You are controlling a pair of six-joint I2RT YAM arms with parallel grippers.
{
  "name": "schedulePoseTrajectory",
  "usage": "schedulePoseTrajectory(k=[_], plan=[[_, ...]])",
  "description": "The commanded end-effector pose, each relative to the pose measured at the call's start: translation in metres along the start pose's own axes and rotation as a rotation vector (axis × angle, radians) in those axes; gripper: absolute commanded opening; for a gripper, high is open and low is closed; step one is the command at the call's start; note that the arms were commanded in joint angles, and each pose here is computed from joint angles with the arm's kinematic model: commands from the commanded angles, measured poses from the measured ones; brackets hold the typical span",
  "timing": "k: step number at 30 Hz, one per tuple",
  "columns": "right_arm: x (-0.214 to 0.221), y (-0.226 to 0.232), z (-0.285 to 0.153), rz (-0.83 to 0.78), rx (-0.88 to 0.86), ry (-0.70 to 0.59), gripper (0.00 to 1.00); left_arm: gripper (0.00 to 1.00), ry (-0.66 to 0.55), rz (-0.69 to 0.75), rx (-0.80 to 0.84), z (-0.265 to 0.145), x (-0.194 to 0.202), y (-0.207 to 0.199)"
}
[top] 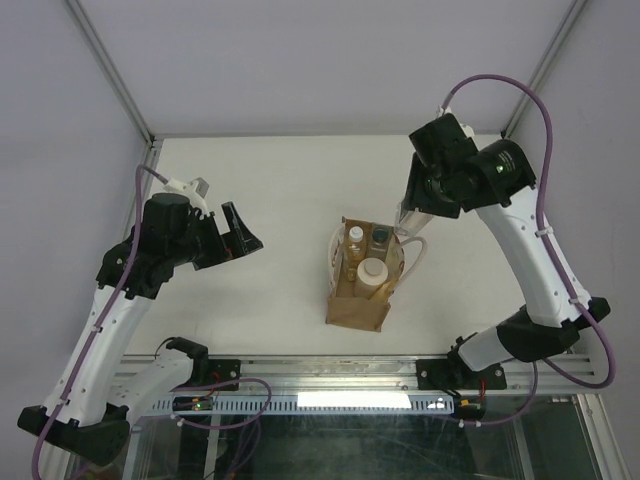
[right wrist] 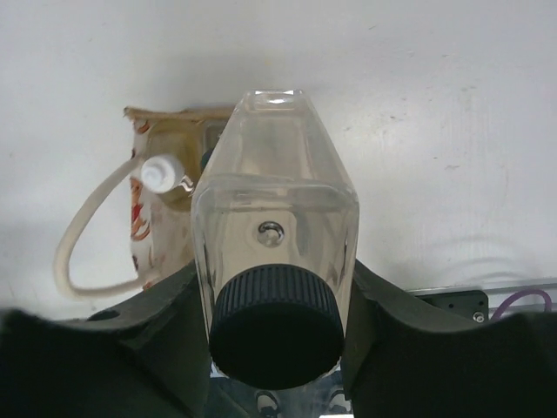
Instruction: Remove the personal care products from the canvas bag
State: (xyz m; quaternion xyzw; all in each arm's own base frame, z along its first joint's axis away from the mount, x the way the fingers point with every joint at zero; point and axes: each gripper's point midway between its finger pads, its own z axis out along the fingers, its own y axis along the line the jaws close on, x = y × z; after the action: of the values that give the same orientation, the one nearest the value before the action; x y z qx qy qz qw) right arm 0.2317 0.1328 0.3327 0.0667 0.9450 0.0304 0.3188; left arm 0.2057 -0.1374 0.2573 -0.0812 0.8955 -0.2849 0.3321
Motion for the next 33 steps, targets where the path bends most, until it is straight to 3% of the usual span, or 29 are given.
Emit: schedulePoseTrajectory(k=[1, 6, 14, 27, 33], plan=[[-0.066, -0.003, -0.004, 0.045, -0.066, -0.199, 0.00, 0.99, -0.035, 0.051, 0.001, -0.015, -0.004, -0.002], [-0.090, -0.021, 0.021, 0.072, -0.032, -0.177, 0.00, 0.99, -0.027, 0.045, 0.006, -0.014, -0.004, -0.003], [-0.091, -0.045, 0.103, 0.177, 0.034, 0.101, 0.00, 0.99, -0.031, 0.057, -0.008, -0.010, -0.012, -0.004], [-0.116, -0.096, 0.196, 0.160, 0.191, 0.078, 0.00, 0.99, -0.009, 0.056, -0.027, 0.002, -0.010, 0.001], [-0.130, -0.099, 0.228, 0.122, 0.153, 0.075, 0.00, 0.99, 0.002, 0.057, -0.038, 0.006, -0.010, 0.003]])
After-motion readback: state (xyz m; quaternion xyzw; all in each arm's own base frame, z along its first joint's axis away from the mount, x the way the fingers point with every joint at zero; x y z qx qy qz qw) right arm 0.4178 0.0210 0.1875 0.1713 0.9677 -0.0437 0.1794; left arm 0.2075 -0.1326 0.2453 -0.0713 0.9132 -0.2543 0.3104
